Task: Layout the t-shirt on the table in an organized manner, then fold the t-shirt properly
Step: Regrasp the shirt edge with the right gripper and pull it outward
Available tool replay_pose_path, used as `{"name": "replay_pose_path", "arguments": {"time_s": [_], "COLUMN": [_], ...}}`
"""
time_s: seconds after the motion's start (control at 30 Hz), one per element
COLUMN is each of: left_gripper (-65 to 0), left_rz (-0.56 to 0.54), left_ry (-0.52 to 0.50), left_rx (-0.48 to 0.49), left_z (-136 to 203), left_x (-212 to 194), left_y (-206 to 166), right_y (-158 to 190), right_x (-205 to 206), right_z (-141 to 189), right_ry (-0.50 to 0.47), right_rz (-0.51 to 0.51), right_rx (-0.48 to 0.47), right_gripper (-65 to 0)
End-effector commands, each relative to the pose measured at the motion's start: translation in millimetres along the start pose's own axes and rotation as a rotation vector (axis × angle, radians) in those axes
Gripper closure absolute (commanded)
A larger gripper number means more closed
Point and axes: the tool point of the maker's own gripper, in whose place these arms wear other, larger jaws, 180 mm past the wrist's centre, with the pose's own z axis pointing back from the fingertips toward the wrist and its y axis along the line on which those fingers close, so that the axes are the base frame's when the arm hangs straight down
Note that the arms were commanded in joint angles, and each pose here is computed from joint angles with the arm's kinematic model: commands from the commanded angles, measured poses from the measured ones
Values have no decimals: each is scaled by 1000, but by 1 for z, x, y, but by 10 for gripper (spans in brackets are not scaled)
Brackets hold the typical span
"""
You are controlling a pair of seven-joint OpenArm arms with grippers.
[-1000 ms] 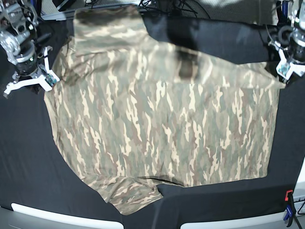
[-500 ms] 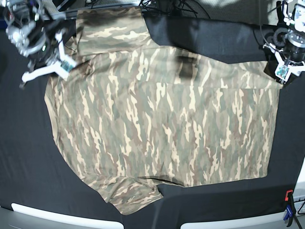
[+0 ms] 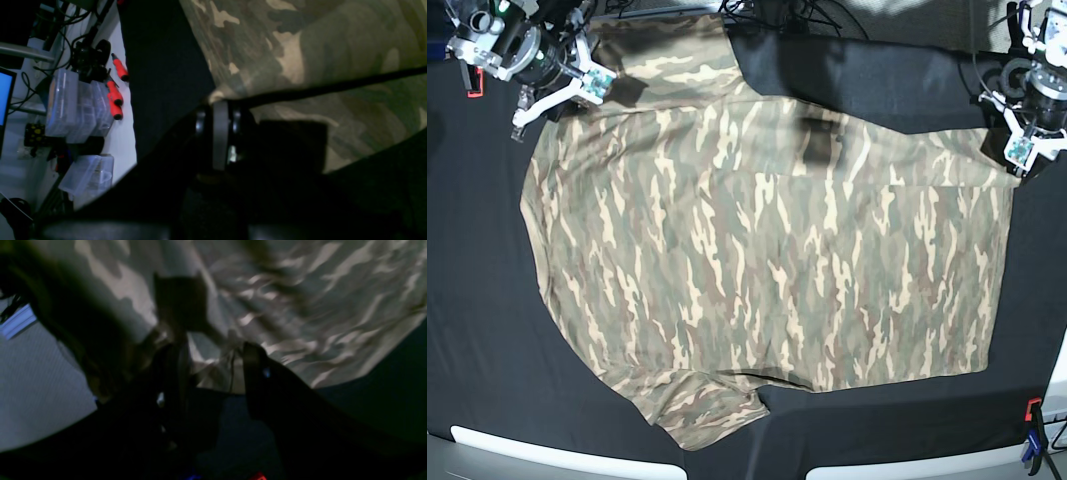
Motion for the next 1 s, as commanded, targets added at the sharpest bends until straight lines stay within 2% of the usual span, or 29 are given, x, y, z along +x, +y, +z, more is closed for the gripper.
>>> {"name": "replay_pose_path", "arguments": {"time_s": [0.0,0.3,0.43,0.87,0.9,0.97], "left_gripper": [0,0,0,0,0,0], "left_rz": [-21,-21,-21,-21,-21,-21], "left_ry": [-32,-31,-31,-27,-27,-27], "left_rx": [30,29,29,29,29,29], "left_z": [0,0,0,0,0,0], "left_x": [8,7,7,7,7,7], "left_y": [12,12,12,12,12,12], "right_y": [-8,1,5,-8,-7,-7], "right_x": [5,11,6,16,16,15], "right_z": [0,-41,-56,-60,-60,-60], "right_ry": [-20,-21,30,10,13,14], "right_rz": [21,31,87,106,111,114], "right_rx": [-9,53,65,39,46,49], "right_gripper": [-257,-257,-257,-253,-227,-118]}}
